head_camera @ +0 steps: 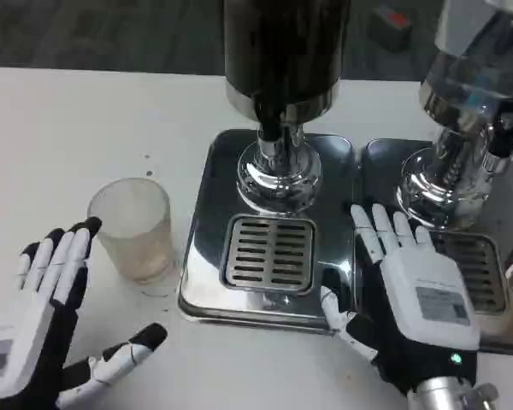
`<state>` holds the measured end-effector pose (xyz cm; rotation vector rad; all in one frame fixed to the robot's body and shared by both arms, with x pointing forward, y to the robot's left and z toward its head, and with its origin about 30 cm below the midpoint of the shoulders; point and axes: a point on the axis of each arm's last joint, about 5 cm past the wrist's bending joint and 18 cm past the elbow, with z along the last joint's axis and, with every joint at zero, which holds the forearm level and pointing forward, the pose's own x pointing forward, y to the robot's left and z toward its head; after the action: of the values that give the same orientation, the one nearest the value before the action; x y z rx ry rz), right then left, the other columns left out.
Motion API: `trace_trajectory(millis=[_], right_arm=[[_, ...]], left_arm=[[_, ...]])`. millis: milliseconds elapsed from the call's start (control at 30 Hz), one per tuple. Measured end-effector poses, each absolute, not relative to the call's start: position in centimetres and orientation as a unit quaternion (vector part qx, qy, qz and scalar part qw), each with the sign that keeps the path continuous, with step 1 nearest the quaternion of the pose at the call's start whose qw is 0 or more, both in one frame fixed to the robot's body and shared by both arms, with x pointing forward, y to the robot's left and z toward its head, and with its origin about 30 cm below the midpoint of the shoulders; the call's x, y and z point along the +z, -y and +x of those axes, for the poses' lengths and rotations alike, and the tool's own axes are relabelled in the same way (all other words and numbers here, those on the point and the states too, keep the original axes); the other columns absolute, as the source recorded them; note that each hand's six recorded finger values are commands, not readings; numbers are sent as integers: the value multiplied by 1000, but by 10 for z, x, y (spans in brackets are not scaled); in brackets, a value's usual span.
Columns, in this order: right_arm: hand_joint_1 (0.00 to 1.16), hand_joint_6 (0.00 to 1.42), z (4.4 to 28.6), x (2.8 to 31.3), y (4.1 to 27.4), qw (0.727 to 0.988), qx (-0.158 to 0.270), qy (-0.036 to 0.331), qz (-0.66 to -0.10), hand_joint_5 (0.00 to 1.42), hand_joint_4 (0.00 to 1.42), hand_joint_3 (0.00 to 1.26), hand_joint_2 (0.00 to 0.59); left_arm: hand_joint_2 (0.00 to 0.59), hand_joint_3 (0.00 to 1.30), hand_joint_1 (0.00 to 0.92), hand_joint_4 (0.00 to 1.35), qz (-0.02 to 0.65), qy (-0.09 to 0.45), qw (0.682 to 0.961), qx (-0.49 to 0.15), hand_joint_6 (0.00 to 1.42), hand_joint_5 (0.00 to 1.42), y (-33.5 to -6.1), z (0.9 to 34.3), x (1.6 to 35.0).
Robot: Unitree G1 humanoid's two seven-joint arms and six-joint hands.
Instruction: Grasp the cup under the faucet to collect the drink, then remove the cup.
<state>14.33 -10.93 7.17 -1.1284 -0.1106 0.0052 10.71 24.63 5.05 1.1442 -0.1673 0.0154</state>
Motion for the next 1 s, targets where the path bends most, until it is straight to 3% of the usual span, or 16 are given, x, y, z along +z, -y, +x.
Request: trace_trajectory(millis=[567,1000], right_arm=[[363,0,146,73,114,832,20,64,-551,0,0,45,530],[363,0,146,73,116,830,25,60,-554,0,0,45,530]], left_arm=[[136,0,0,0,538,79,839,11,0,0,-245,106,49],[77,0,0,0,519,97,843,98,0,0,-260,119,63]])
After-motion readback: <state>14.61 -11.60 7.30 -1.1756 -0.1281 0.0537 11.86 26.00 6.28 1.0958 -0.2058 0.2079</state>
